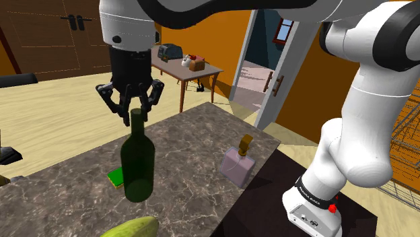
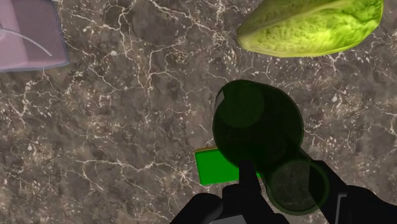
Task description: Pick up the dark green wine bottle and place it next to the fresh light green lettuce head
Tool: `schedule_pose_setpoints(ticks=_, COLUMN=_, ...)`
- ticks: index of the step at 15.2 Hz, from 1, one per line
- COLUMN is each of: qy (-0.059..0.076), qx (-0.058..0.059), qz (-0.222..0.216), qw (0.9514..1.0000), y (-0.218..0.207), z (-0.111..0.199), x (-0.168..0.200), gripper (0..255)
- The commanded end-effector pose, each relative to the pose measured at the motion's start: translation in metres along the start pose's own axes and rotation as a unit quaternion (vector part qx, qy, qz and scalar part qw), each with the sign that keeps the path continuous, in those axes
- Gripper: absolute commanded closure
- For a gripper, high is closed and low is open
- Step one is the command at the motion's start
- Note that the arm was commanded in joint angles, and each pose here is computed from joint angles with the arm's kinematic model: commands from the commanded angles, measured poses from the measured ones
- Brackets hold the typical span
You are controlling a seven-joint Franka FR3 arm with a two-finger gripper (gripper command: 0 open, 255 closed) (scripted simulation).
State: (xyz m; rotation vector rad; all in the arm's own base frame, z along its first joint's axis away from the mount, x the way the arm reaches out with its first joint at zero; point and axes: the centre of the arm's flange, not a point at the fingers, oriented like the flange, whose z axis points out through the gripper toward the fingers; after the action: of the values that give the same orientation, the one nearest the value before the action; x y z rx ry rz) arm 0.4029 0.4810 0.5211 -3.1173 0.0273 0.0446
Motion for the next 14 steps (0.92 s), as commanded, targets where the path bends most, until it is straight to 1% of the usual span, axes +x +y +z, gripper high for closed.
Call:
schedule_pose_setpoints(ticks=1, qy=0.0, qx=0.0, qz=0.0, qw=1.0, y=0.0, z=0.011, x=0.0, gripper=255)
schedule_pose_setpoints(ticks=7, qy=0.0, qx=0.0, qz=0.0, qw=1.0, y=0.001, z=0.044, x=0.001, gripper=255)
schedule_pose_setpoints(ticks=14, qy=0.0, qx=0.0, qz=0.0, qw=1.0, y=0.001, z=0.044, x=0.001, gripper=255)
